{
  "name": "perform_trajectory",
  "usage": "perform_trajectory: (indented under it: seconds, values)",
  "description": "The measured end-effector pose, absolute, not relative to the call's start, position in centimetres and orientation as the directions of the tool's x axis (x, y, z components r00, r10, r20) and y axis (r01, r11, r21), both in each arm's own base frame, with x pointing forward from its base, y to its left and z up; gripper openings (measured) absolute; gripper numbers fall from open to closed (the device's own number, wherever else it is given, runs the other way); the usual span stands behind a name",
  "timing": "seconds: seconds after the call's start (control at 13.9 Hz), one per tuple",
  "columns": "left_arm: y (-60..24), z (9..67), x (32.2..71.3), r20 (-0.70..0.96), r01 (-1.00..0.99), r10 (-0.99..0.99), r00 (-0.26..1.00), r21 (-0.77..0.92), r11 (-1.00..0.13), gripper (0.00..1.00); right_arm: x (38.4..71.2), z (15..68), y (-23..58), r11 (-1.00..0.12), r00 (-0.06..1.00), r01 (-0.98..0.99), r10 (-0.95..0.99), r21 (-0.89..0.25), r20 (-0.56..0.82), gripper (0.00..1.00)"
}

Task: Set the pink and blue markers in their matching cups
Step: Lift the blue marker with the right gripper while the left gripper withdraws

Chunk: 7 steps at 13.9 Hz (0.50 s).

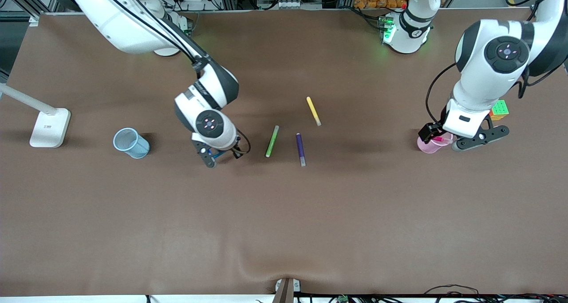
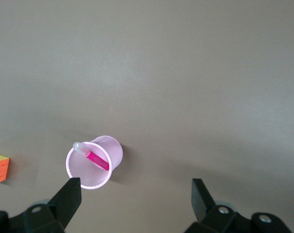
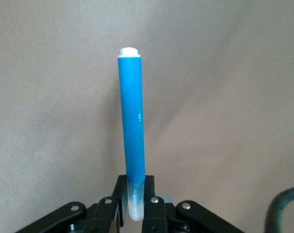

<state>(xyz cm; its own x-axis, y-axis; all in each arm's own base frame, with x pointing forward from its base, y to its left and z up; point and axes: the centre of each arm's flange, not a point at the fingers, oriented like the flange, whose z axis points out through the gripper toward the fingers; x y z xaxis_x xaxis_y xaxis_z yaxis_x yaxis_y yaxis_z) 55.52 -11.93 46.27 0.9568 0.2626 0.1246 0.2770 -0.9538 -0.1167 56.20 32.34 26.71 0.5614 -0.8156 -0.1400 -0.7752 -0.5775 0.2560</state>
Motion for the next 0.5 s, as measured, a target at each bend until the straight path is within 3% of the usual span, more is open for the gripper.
perform_trajectory:
  seconds: [0.22, 0.5]
  values:
    - [-15.9, 50.0, 56.2, 0.101, 0.237, 0.228, 0.968, -0.085, -0.968, 1.00, 59.2, 30.3, 26.7, -0.636, 0.561, -0.715, -0.769, 0.290, -0.305, 0.17]
    - [-17.4, 52.9, 57.8, 0.066, 0.222, 0.218, 0.974, -0.053, -0.974, 1.00, 61.2, 31.7, 20.1, -0.697, 0.571, -0.669, -0.704, 0.257, -0.423, 0.17]
